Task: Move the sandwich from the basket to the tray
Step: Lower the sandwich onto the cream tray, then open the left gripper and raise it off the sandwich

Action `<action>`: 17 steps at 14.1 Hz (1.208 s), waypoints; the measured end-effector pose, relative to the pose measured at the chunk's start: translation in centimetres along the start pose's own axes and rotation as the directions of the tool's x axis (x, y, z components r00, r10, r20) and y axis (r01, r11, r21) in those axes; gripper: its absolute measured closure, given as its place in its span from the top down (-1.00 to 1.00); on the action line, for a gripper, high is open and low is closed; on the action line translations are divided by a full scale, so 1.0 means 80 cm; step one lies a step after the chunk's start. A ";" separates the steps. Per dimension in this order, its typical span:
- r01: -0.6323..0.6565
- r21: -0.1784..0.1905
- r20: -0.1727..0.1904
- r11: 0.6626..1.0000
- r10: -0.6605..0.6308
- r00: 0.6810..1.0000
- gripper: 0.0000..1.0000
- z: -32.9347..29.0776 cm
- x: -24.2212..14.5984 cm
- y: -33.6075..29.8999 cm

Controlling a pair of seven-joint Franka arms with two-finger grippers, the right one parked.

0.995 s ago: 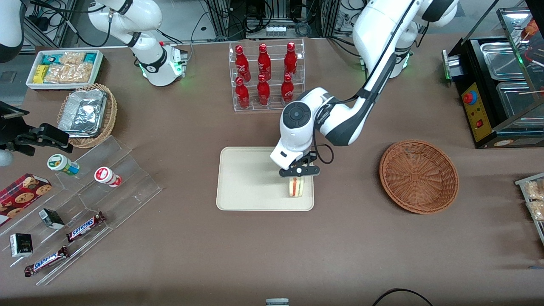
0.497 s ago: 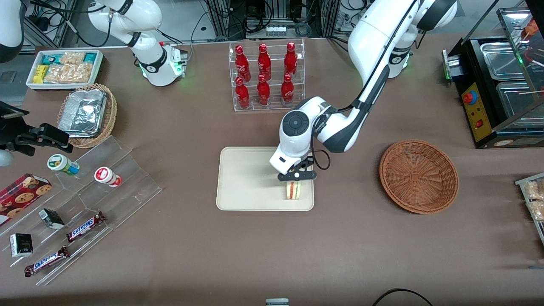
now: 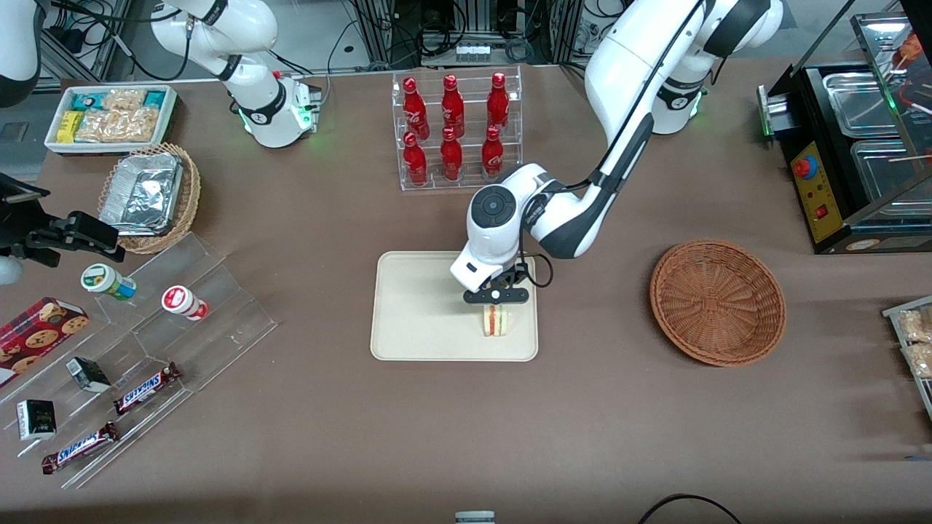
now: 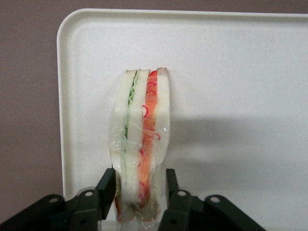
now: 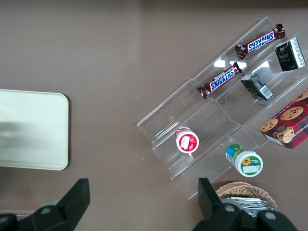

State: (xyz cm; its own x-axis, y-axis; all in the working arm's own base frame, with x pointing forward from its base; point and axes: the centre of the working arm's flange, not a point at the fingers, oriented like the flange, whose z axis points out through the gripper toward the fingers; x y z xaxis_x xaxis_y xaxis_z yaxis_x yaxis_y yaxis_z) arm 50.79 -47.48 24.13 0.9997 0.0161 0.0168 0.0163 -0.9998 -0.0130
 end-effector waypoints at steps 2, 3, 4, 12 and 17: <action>0.002 0.002 0.000 1.000 -0.002 1.000 0.46 0.001 0.001 -0.002; 0.003 0.003 -0.001 1.000 -0.003 1.000 0.48 0.001 0.002 -0.002; 0.005 0.003 -0.003 1.000 -0.005 1.000 0.56 0.001 0.004 -0.003; 0.144 -0.009 -0.063 0.989 -0.145 0.988 1.00 -0.132 0.023 -0.017; 0.267 -0.008 -0.126 0.964 -0.265 0.956 1.00 -0.266 0.032 -0.076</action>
State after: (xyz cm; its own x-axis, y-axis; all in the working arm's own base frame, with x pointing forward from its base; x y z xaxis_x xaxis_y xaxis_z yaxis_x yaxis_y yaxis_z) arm 52.93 -41.60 45.54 0.9493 0.2790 0.1451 0.2820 -0.9594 -0.0003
